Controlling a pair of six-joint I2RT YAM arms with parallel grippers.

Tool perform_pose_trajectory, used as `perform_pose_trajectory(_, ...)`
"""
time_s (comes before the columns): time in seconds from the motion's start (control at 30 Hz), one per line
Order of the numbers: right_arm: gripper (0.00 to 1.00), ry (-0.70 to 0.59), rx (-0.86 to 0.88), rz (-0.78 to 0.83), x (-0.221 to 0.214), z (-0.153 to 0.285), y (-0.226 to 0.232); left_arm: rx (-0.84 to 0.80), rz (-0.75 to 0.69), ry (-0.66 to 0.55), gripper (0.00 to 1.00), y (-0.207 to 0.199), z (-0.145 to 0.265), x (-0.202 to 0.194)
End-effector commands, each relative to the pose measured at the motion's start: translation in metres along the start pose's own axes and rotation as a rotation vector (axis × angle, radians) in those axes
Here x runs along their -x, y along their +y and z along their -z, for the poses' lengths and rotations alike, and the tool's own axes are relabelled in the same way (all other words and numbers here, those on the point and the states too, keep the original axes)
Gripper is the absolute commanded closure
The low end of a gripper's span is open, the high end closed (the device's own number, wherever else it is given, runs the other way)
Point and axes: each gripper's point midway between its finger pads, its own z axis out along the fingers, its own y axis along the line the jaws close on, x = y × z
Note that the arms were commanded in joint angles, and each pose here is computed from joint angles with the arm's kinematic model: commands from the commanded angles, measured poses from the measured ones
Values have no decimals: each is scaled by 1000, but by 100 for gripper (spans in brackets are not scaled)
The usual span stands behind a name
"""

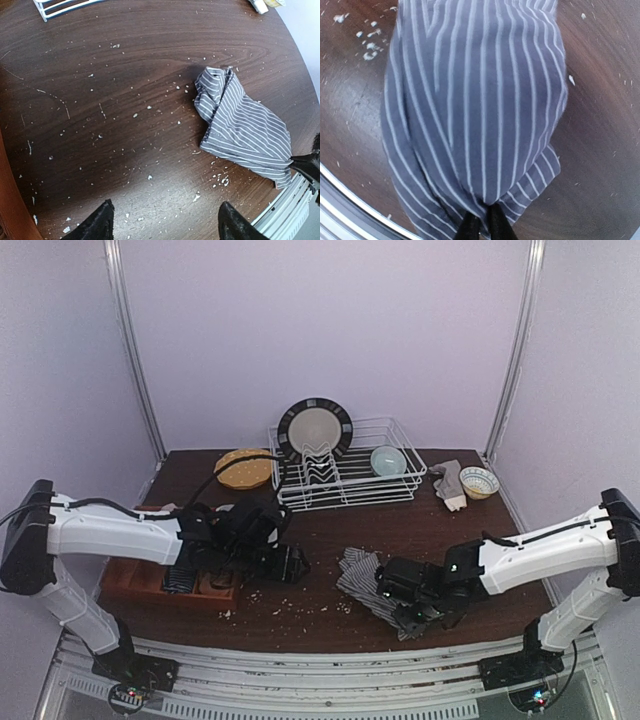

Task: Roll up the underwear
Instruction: Pick up the underwear from the center of the board, then adjust the underwear at the center of the board.

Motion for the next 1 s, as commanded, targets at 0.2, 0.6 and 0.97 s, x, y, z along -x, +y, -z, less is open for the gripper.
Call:
perform_pose_trajectory(0.2, 100, -570, 59, -129, 94, 178, -46, 35, 23, -148, 33, 8, 35, 26)
perform_pose_trajectory(0.6, 100, -390, 161, -143, 85, 123, -13, 52, 58, -342, 33, 30, 107, 47)
perform_pose_trajectory(0.97, 100, -1047, 421, -49, 153, 371, -16, 48, 60, -420, 33, 34, 151, 60)
